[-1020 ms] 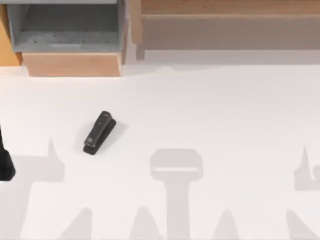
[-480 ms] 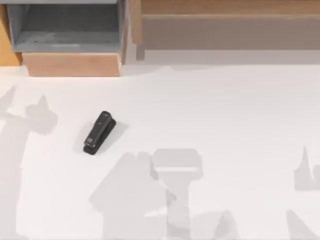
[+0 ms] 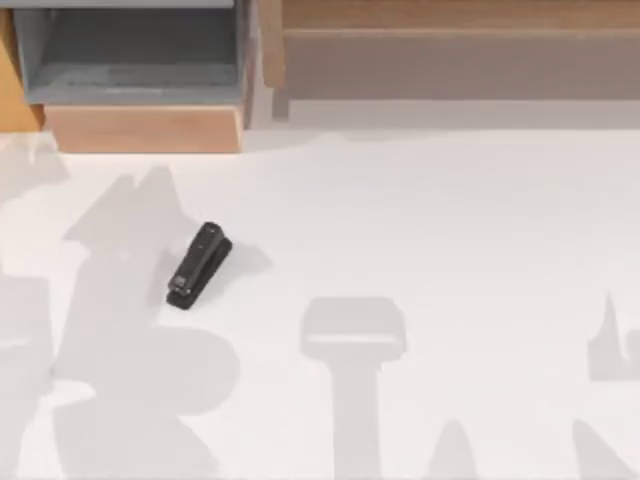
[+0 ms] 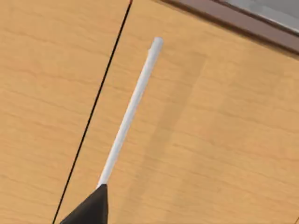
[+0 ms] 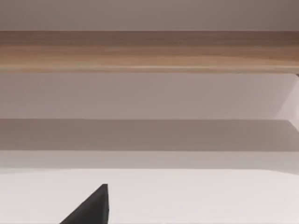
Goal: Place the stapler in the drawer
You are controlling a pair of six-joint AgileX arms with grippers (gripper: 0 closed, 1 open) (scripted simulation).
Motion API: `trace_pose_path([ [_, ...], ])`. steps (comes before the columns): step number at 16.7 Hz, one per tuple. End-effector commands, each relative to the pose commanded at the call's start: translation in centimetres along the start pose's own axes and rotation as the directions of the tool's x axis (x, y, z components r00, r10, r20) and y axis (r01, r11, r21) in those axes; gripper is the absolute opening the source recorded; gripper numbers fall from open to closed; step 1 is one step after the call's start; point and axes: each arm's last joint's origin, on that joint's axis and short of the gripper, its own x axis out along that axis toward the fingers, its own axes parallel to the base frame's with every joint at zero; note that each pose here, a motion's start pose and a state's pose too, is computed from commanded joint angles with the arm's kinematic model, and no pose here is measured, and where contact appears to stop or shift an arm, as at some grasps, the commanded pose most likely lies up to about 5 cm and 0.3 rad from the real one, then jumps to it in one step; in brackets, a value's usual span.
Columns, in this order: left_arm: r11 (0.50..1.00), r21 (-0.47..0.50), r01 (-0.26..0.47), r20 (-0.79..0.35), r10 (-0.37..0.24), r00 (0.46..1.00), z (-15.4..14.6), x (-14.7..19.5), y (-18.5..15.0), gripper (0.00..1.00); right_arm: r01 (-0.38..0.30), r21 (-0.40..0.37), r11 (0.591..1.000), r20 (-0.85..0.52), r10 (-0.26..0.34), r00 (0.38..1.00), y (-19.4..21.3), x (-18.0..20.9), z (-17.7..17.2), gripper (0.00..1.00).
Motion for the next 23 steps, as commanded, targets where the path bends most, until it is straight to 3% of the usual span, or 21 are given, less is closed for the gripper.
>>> trace_pose_path([
  [5,0.968,0.250,-0.010,-0.009,0.013,1.000,-6.7,4.4,-4.5,1.00,0.000,0.000,1.000,0.000,0.000,1.000,0.0,0.0,0.0,1.00],
  [9,0.936,0.353,-0.018,-0.016,0.025,1.000,-9.7,5.6,-6.8,1.00,0.000,0.000,1.000,0.000,0.000,1.000,0.0,0.0,0.0,1.00],
  [16,0.933,0.359,-0.016,-0.014,0.022,1.000,-9.7,5.8,-7.1,1.00,0.000,0.000,1.000,0.000,0.000,1.000,0.0,0.0,0.0,1.00],
  [23,0.932,0.362,-0.019,-0.016,0.026,1.000,-9.9,8.2,-7.0,1.00,0.000,0.000,1.000,0.000,0.000,1.000,0.0,0.0,0.0,1.00],
])
